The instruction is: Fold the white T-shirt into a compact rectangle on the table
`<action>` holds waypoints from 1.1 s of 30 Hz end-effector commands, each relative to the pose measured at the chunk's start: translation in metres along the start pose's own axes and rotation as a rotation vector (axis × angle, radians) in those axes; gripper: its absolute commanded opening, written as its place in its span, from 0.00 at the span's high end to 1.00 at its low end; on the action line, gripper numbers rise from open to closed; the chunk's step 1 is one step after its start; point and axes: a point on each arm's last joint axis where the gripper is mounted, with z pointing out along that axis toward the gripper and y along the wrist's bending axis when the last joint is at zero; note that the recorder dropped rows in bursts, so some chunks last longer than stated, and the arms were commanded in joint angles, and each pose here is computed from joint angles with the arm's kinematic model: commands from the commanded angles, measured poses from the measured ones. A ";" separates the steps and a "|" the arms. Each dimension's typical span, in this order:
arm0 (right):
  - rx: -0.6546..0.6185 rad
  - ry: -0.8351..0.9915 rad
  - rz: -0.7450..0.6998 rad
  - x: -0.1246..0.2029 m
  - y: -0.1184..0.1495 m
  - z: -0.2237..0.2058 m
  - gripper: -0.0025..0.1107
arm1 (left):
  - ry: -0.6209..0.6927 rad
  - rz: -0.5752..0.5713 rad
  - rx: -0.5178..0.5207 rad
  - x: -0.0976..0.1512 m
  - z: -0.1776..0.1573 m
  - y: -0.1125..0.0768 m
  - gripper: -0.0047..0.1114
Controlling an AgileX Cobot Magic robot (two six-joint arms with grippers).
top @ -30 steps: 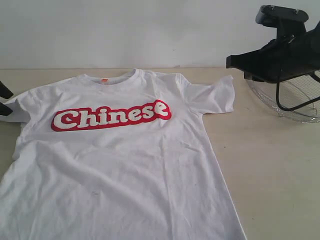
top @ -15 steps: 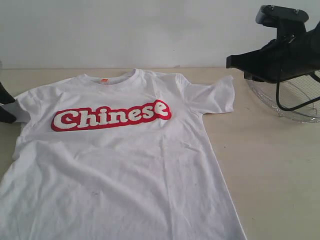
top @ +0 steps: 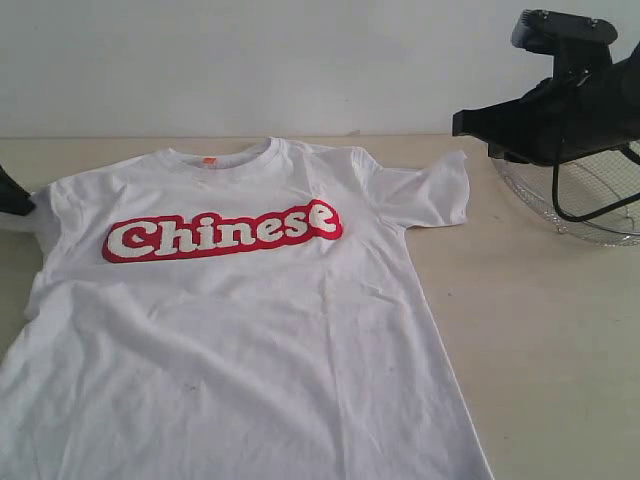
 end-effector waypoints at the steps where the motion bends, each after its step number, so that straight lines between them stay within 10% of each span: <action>1: 0.005 -0.018 -0.013 -0.003 -0.001 -0.002 0.98 | -0.055 -0.006 -0.047 -0.017 -0.010 0.004 0.92; 33: 0.002 -0.012 0.001 -0.003 -0.001 -0.001 0.98 | -0.059 0.187 0.022 -0.102 0.049 -0.011 0.92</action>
